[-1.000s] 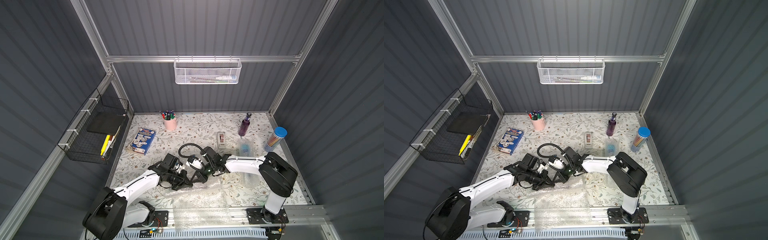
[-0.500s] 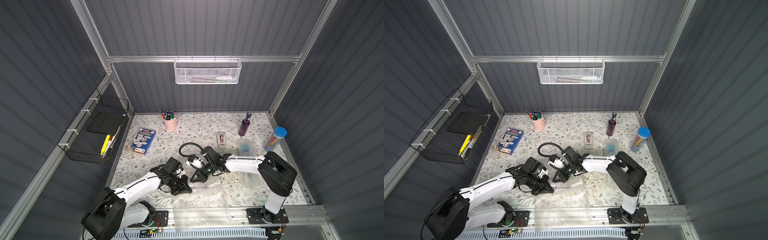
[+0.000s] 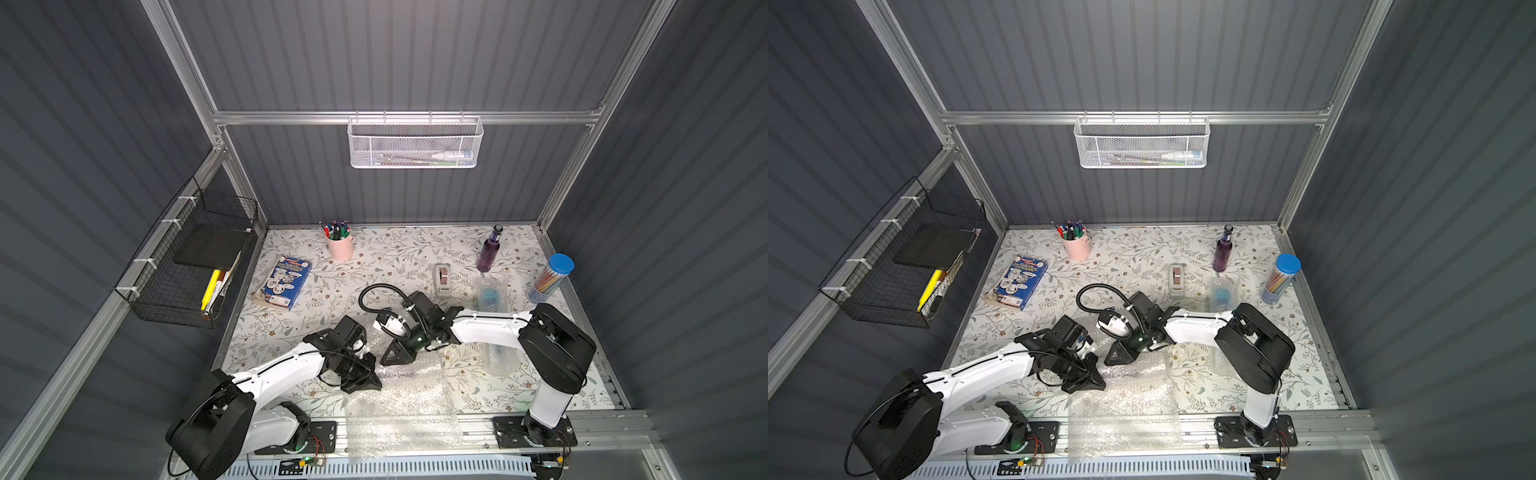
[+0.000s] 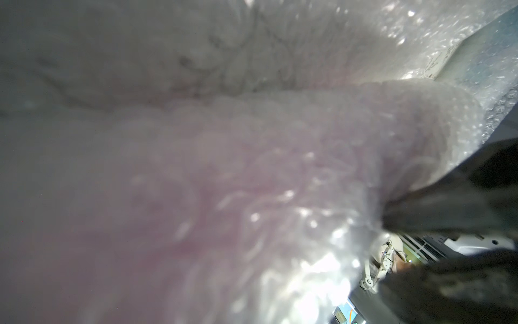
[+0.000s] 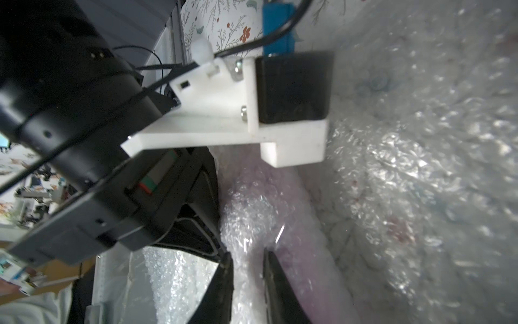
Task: Wrap wine bottles in bubble wrap
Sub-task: Stick the tape on the bubble wrap, then pick up the bubble wrap from the bubble wrap.
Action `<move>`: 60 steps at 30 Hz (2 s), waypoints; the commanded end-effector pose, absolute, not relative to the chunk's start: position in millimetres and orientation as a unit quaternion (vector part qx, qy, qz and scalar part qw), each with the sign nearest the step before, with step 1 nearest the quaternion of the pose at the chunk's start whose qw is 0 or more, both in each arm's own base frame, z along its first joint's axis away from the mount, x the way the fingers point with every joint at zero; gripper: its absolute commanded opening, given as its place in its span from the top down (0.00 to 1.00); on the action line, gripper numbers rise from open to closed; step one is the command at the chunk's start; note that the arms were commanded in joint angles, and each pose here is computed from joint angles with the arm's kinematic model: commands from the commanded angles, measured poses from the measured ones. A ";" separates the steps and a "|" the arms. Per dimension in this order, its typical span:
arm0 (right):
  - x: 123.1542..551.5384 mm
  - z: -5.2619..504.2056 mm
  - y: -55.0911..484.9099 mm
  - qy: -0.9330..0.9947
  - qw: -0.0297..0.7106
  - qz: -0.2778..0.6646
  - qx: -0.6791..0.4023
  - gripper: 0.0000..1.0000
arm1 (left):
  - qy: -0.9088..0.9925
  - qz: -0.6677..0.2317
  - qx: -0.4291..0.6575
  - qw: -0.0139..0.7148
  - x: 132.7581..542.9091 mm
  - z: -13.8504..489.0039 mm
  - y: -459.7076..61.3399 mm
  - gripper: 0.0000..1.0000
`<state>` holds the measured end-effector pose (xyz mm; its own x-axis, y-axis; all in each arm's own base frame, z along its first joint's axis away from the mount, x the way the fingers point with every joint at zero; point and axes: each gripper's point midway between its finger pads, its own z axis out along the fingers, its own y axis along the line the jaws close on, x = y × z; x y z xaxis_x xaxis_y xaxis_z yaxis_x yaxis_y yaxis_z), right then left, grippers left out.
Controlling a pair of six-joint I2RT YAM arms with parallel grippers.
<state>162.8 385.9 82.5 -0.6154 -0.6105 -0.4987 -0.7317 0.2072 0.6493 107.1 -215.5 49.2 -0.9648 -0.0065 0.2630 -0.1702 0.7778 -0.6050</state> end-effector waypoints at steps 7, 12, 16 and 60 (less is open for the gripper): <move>174.8 110.8 392.5 0.755 0.085 0.478 -0.440 0.67 | -0.946 0.299 0.041 0.120 106.3 46.0 -206.0 1.00; 159.4 92.4 400.8 0.739 0.029 0.494 -0.457 0.60 | -0.946 0.301 0.035 0.113 109.7 54.4 -207.5 1.00; 152.0 74.3 396.6 0.741 0.001 0.482 -0.467 0.53 | -0.947 0.301 0.040 0.109 108.5 61.2 -205.5 1.00; 153.0 27.9 369.7 0.642 0.134 0.124 -0.745 0.23 | -0.951 0.308 0.013 -0.002 213.8 125.6 -151.2 0.90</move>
